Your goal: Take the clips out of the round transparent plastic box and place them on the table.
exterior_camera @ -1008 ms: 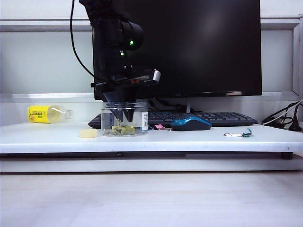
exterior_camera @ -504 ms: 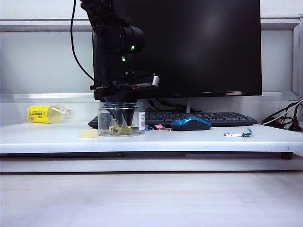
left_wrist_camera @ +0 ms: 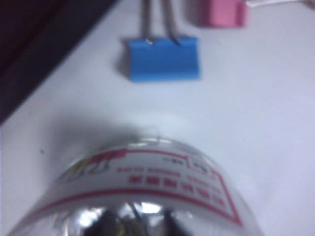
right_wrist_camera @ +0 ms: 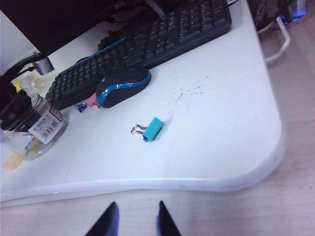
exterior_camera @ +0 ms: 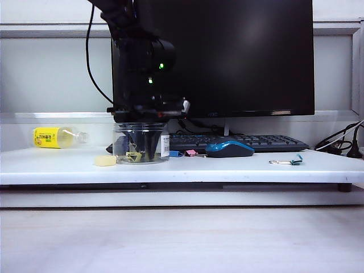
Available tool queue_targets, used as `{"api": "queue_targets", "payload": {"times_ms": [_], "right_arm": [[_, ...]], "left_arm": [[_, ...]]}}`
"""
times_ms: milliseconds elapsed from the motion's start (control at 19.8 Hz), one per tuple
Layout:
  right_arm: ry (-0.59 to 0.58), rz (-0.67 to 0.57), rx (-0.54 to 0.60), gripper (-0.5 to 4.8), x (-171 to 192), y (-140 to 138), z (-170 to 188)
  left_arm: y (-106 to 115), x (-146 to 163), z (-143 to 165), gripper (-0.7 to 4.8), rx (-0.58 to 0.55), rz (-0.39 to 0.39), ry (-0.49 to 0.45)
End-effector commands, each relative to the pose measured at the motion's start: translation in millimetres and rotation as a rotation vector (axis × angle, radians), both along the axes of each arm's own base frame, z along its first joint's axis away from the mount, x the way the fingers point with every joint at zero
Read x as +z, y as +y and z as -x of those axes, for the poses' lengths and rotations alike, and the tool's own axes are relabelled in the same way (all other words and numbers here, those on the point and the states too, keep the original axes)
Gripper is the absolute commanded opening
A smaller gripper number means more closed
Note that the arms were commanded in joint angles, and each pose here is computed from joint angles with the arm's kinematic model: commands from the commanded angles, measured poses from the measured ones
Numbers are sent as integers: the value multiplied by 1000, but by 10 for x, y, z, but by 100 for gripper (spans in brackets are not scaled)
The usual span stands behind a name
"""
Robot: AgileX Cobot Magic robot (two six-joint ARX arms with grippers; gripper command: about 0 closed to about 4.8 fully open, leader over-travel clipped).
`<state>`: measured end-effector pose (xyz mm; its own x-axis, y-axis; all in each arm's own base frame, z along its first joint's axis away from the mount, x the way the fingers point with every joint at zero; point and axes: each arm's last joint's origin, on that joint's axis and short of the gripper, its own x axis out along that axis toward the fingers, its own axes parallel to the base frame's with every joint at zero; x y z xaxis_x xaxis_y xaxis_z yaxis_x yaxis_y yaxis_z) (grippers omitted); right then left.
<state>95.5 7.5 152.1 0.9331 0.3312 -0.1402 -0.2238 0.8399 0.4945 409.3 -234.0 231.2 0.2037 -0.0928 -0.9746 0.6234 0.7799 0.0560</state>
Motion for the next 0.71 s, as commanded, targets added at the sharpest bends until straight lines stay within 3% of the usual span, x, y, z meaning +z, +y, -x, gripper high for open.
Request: {"api": "queue_targets", "payload": {"times_ms": [50, 353, 705], "right_arm": [[-7, 5, 1, 107, 10, 0, 0], [-7, 5, 1, 107, 10, 0, 0], [-7, 5, 1, 107, 10, 0, 0]], "left_arm": [[-17, -67, -20, 55, 7, -9, 0], [-16, 0, 7, 55, 3, -5, -6], [41, 504, 167, 54, -4, 55, -110]]}}
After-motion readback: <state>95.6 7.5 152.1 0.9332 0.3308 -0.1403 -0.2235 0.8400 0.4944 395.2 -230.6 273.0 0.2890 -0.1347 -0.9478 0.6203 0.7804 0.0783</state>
